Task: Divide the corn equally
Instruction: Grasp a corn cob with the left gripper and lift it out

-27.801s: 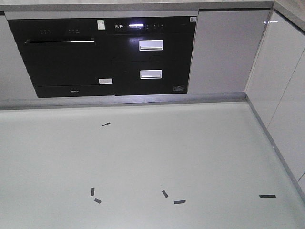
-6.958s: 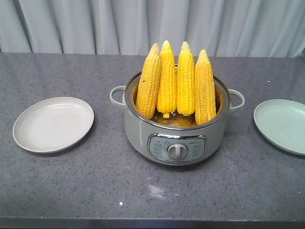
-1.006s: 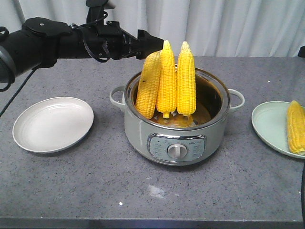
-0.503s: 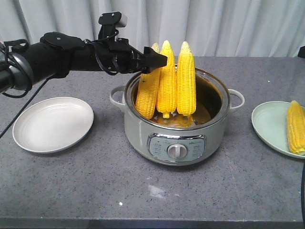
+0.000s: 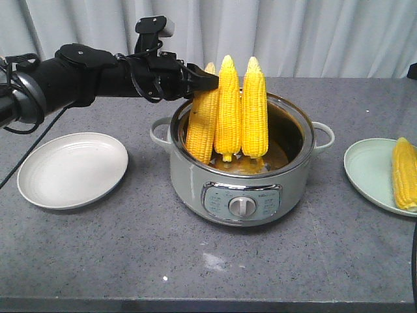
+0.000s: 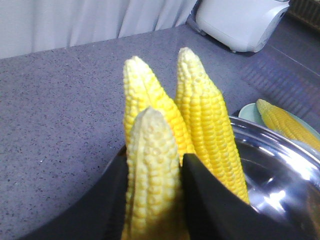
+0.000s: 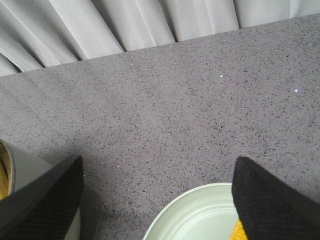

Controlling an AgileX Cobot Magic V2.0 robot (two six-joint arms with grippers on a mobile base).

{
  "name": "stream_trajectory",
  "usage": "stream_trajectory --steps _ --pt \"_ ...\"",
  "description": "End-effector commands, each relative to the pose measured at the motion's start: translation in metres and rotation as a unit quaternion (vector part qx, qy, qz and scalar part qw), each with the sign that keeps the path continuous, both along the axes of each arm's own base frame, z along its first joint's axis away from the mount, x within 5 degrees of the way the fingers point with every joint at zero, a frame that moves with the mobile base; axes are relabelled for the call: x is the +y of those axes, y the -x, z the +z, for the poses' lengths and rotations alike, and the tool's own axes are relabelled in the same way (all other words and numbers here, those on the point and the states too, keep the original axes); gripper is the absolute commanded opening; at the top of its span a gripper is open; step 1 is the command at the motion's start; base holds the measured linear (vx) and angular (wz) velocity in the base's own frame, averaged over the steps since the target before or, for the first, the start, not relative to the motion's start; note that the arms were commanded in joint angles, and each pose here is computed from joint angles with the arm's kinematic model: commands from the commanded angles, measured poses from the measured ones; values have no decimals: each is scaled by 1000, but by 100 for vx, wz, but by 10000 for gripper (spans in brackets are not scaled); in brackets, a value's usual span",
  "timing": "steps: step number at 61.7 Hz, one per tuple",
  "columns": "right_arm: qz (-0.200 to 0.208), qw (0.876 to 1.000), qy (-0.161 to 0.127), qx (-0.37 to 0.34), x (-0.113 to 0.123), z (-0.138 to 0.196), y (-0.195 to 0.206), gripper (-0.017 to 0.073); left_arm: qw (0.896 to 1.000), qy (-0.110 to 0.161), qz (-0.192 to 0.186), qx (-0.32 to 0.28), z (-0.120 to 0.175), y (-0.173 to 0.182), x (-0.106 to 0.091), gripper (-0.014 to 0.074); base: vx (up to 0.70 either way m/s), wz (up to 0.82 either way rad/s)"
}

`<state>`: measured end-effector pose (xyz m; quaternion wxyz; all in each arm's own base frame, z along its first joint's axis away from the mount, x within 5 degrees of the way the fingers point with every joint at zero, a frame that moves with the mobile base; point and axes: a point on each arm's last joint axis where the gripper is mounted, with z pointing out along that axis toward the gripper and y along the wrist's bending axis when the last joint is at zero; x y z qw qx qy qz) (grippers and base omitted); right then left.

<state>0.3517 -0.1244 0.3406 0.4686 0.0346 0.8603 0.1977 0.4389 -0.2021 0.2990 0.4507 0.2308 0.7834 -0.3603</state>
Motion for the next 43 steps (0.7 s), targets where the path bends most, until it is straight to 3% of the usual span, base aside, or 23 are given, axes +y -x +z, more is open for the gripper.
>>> stream_trajectory --steps 1,13,21,26,29,34,39,43 --pt "-6 999 4 -48 3 28 7 591 999 40 4 -36 43 11 0 -8 0 0" --pt "-6 999 2 -50 4 30 7 591 996 55 10 -74 80 28 7 -8 0 0" --pt "3 998 -5 -58 8 36 12 591 989 70 16 -127 129 53 27 -8 0 0" --pt "10 997 -12 -71 13 46 18 591 984 65 19 -164 157 72 46 -8 0 0" --pt "18 997 -19 -79 17 52 21 591 981 45 18 -189 172 85 58 -8 0 0" --pt "37 994 -39 -98 26 66 30 591 975 -22 20 -221 184 100 78 -8 0 0" --pt "62 989 -56 -120 35 78 39 591 976 -89 33 -198 178 102 96 -8 0 0" --pt "82 985 -65 -141 42 89 47 591 976 -138 68 -152 165 94 112 -8 0 0"
